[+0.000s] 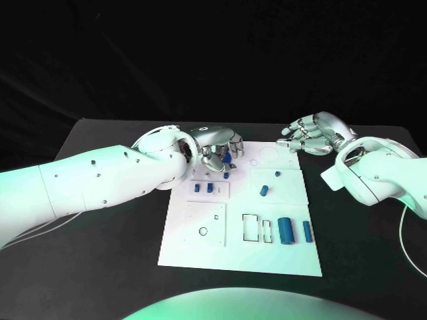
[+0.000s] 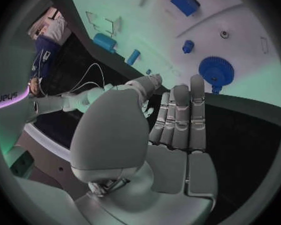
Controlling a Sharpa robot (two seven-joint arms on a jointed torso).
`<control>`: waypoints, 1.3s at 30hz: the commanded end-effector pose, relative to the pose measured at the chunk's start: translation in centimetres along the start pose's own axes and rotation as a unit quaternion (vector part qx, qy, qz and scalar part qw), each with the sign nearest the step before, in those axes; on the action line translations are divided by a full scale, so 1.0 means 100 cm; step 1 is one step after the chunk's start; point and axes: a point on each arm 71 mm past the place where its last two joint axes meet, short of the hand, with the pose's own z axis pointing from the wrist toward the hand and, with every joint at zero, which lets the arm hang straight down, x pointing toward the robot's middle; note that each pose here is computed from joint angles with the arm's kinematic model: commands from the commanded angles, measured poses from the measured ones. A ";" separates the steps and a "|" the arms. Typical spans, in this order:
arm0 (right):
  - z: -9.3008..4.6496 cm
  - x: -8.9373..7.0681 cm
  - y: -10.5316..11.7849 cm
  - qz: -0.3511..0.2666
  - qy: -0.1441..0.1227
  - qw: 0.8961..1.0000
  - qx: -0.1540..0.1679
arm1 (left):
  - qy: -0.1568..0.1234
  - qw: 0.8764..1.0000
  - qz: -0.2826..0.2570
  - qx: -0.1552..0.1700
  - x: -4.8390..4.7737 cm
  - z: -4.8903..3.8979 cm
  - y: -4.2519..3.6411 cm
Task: Assemble the parts on the task board
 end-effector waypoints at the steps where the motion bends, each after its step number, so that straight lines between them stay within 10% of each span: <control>1: 0.000 0.002 0.002 0.001 0.006 1.000 -0.011 | 0.062 0.995 0.071 0.025 0.0109 0.0042 -0.0054; 13: -0.001 0.002 0.003 0.002 0.004 1.000 -0.010 | 0.115 0.989 0.095 -0.002 0.0221 0.0132 -0.0017; 39: -0.001 0.002 0.003 0.002 0.003 1.000 -0.010 | 0.130 0.985 0.102 -0.044 0.0236 0.0172 0.0111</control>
